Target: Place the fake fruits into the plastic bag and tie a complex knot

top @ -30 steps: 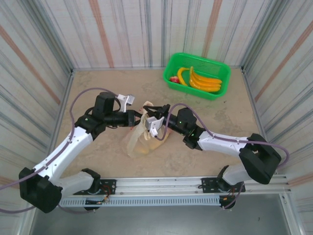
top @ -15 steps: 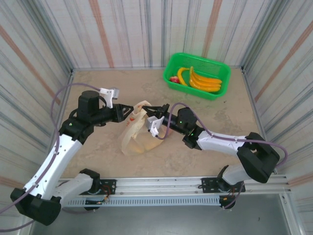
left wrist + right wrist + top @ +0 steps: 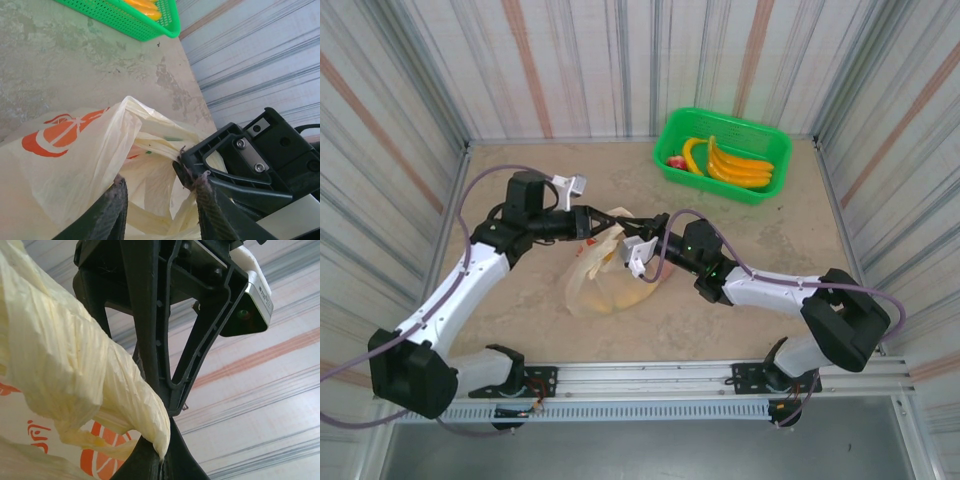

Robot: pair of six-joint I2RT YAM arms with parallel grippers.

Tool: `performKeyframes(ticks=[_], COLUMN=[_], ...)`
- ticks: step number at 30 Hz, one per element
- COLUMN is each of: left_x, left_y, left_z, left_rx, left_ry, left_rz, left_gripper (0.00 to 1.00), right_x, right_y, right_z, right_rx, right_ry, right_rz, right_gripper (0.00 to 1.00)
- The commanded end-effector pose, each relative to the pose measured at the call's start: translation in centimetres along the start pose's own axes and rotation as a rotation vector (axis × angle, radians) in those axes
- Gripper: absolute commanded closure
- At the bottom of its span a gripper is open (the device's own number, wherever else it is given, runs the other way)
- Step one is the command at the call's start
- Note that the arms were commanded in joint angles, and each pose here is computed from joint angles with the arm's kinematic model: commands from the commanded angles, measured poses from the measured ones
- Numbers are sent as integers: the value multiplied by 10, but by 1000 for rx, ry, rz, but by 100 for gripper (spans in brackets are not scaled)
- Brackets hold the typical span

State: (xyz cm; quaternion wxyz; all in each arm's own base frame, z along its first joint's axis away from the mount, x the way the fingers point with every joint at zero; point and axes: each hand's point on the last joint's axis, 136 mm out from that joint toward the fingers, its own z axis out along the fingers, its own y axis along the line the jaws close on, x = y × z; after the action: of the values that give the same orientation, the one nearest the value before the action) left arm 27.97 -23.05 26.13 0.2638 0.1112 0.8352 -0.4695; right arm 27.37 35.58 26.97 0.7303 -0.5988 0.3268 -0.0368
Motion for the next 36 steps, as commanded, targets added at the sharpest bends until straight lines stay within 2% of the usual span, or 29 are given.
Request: performKeyframes(ticks=[1, 7, 15, 19, 26, 30, 36], left_x=[-10, -10, -21, -15, 3, 8, -1], left_y=[5, 22, 38, 33, 24, 22, 3], left_z=[9, 20, 6, 10, 19, 19, 6], left_rx=[6, -27, -60, -18, 87, 97, 129], left_ry=[-24, -16, -97, -48, 46, 86, 87], left_rz=[22, 12, -35, -47, -77, -117, -116], left_gripper=[62, 70, 77, 81, 80, 80, 88], right_x=[-37, -37, -31, -29, -29, -29, -25], right_y=[-19, -19, -21, -22, -23, -23, -18], right_z=[-3, -4, -4, -4, -5, -4, -2], right_rx=[56, 53, 42, 29, 11, 1, -29], right_ry=[-136, -136, -127, -120, -126, -124, -110], right_rz=[-5, 7, 58, 66, 85, 86, 89], right_gripper=[100, 100, 100, 100, 100, 100, 100])
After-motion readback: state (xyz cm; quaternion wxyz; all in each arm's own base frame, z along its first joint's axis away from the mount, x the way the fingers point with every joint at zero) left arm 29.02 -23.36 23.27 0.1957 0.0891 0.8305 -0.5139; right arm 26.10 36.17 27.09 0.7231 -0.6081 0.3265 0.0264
